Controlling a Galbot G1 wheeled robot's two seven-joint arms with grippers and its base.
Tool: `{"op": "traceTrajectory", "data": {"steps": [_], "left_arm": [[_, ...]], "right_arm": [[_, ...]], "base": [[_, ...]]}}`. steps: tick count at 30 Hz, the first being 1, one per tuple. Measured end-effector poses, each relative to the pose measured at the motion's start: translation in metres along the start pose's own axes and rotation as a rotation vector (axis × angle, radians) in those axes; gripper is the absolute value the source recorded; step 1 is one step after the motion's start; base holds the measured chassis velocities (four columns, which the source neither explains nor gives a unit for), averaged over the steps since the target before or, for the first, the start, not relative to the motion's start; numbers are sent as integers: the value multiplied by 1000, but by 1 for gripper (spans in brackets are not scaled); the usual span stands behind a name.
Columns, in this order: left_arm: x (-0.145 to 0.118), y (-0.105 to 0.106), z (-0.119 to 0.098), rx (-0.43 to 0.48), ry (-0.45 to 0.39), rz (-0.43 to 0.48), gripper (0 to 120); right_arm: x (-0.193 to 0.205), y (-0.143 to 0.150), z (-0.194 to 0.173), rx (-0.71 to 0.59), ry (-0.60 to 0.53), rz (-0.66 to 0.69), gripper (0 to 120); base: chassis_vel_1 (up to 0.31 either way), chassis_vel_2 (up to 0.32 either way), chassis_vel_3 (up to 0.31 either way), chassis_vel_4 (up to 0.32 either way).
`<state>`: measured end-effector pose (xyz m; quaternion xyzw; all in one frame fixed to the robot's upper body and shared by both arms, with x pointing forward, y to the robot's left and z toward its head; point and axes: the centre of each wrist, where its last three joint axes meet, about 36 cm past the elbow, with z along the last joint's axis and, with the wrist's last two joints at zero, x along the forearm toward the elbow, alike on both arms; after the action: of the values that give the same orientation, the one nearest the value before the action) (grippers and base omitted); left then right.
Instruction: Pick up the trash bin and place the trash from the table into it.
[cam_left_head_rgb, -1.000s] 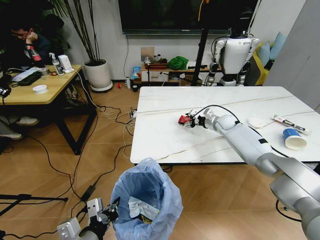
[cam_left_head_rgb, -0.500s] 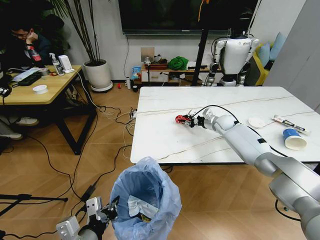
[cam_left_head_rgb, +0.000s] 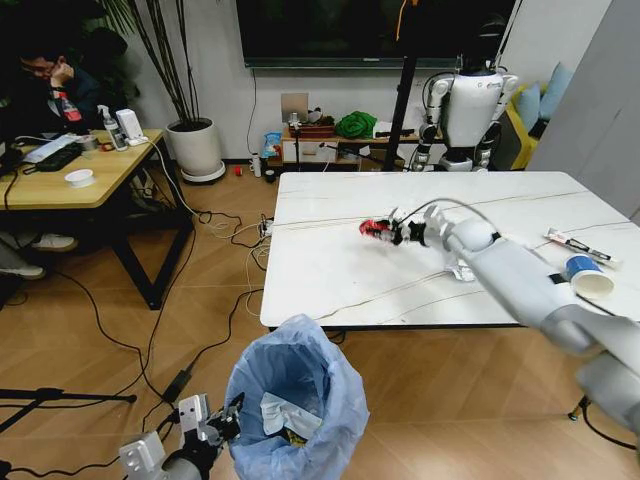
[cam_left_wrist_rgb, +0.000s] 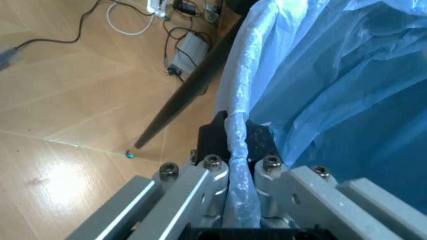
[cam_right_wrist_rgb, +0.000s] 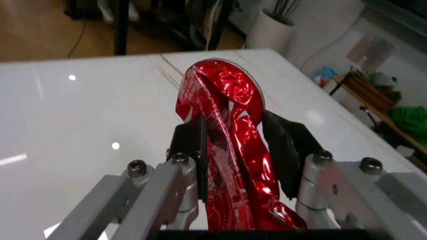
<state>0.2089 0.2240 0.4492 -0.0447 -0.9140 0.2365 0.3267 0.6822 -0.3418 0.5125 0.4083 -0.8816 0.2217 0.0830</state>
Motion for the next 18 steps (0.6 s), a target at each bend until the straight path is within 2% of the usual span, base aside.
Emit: {"op": "traceTrajectory", "data": {"steps": [2, 6, 7, 10, 11, 12, 13, 15, 16, 18], "left_arm": [[-2, -2, 1, -1, 4, 6, 0], [-11, -6, 3, -11, 14, 31, 0], [-11, -6, 3, -11, 14, 31, 0], [-21, -7, 2, -14, 17, 50, 0], [-25, -9, 0, -18, 12, 61, 0], [-25, -9, 0, -18, 12, 61, 0], [-28, -11, -2, -19, 8, 70, 0], [-32, -14, -6, -19, 2, 83, 0], [-32, -14, -6, -19, 2, 83, 0], [-34, -17, -7, -17, 0, 92, 0]], "right_arm": [[6, 3, -11, 4, -21, -9, 26], [44, 28, -60, 12, -136, -64, 26], [44, 28, -60, 12, -136, -64, 26], [78, 58, -90, 7, -202, -113, 26], [89, 79, -104, 9, -235, -148, 26], [89, 79, -104, 9, -235, -148, 26], [97, 98, -113, 11, -256, -179, 26], [109, 125, -115, 0, -259, -218, 26], [109, 125, -115, 0, -259, -218, 26], [121, 159, -108, -19, -250, -282, 26]], "base": [[0, 0, 0, 0], [0, 0, 0, 0], [0, 0, 0, 0], [0, 0, 0, 0], [0, 0, 0, 0], [0, 0, 0, 0], [0, 0, 0, 0], [0, 0, 0, 0], [0, 0, 0, 0], [0, 0, 0, 0]]}}
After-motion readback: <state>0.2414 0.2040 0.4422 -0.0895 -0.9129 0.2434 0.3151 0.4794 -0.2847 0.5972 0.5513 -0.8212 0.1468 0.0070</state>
